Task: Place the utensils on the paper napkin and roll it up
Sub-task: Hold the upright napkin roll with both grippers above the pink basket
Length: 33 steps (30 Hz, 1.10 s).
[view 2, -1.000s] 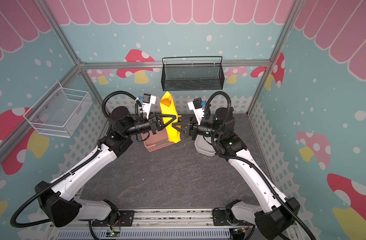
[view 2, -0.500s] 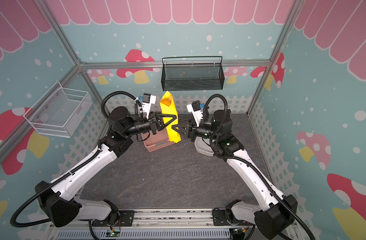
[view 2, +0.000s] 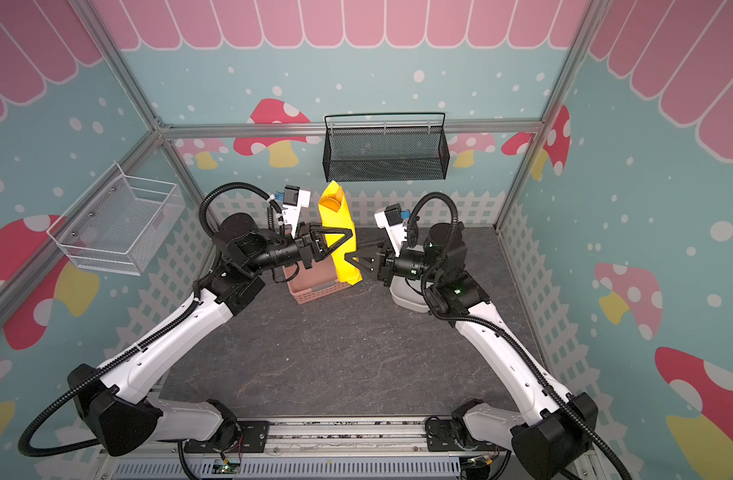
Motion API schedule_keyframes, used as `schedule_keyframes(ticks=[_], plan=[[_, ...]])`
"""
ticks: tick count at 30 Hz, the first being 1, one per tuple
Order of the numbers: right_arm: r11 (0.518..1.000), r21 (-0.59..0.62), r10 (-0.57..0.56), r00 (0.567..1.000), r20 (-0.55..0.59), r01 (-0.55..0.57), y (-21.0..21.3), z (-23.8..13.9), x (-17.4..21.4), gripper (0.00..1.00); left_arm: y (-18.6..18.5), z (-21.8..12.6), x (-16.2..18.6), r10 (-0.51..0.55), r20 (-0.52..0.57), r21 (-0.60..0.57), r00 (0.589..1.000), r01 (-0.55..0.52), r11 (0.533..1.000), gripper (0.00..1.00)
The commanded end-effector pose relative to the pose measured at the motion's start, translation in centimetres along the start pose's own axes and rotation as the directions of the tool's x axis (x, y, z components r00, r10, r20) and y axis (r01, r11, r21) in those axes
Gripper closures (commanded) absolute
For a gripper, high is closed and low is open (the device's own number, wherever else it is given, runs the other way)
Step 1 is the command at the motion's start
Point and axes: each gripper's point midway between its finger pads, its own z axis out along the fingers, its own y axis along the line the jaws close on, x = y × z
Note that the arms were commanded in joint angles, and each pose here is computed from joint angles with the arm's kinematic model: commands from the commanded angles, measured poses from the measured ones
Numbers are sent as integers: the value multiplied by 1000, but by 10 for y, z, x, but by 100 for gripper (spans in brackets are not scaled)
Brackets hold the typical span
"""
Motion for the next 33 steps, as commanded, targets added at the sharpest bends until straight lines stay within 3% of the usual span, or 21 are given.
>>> schedule_keyframes(ticks=[1, 18, 33], plan=[[998, -69, -14, 1000, 0, 13, 11, 1, -1, 70, -15, -1, -9, 33, 25, 49, 999, -35, 998, 100], [989, -146, -12, 1000, -21, 9, 21, 11, 4, 82, -23, 5, -7, 7, 3, 120, 1000, -7, 993, 100], [989, -144, -11, 1000, -23, 7, 22, 12, 7, 96, -28, 3, -7, 10, -3, 134, 1000, -10, 991, 99]])
